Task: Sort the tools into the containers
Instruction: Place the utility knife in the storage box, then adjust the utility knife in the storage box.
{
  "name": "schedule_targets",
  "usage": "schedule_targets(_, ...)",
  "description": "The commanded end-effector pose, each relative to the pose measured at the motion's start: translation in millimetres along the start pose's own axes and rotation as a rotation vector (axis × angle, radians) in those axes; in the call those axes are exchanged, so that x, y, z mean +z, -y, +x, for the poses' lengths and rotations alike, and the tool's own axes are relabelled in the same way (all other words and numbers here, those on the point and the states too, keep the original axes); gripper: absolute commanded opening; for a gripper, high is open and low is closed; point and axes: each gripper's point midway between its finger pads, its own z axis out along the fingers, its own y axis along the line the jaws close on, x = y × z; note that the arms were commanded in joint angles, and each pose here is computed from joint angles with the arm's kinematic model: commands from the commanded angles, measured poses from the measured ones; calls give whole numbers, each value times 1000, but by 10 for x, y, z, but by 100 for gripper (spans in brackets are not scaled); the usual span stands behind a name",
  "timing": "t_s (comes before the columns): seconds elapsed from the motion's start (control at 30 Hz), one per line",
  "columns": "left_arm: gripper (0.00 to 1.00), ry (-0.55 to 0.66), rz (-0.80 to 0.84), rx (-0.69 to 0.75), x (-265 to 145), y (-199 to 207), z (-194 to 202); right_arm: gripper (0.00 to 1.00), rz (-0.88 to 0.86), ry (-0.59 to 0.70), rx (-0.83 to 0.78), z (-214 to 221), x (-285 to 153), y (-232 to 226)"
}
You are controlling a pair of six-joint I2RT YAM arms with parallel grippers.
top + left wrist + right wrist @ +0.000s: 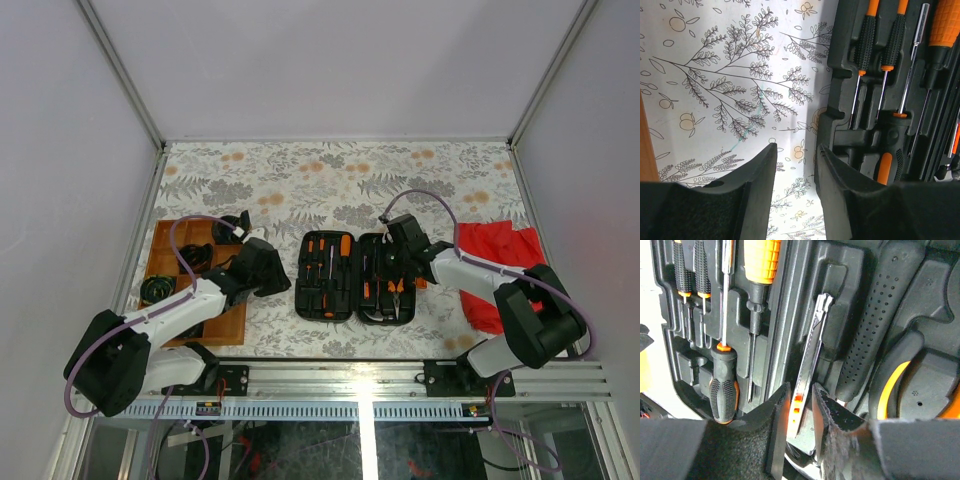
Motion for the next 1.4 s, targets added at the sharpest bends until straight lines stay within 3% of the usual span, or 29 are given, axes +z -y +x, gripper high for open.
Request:
schedule_targets(0.0,36,24,29,1,22,35,-49,29,-31,61,4,-214,-3,-142)
schedule_targets(0.6,36,15,37,-8,25,27,-5,22,12,79,56,-257,90,-66)
schedule_targets(0.87,36,8,41,-7,45,43,1,23,62,107,24,-324,-14,-9)
schedule_targets(1.2,35,6,41,-8,44,41,4,35,10,133,2,-407,-103,-144)
schedule_targets(1.37,35,7,41,-8,44,39,6,31,7,141,-3,-447,-125,-170)
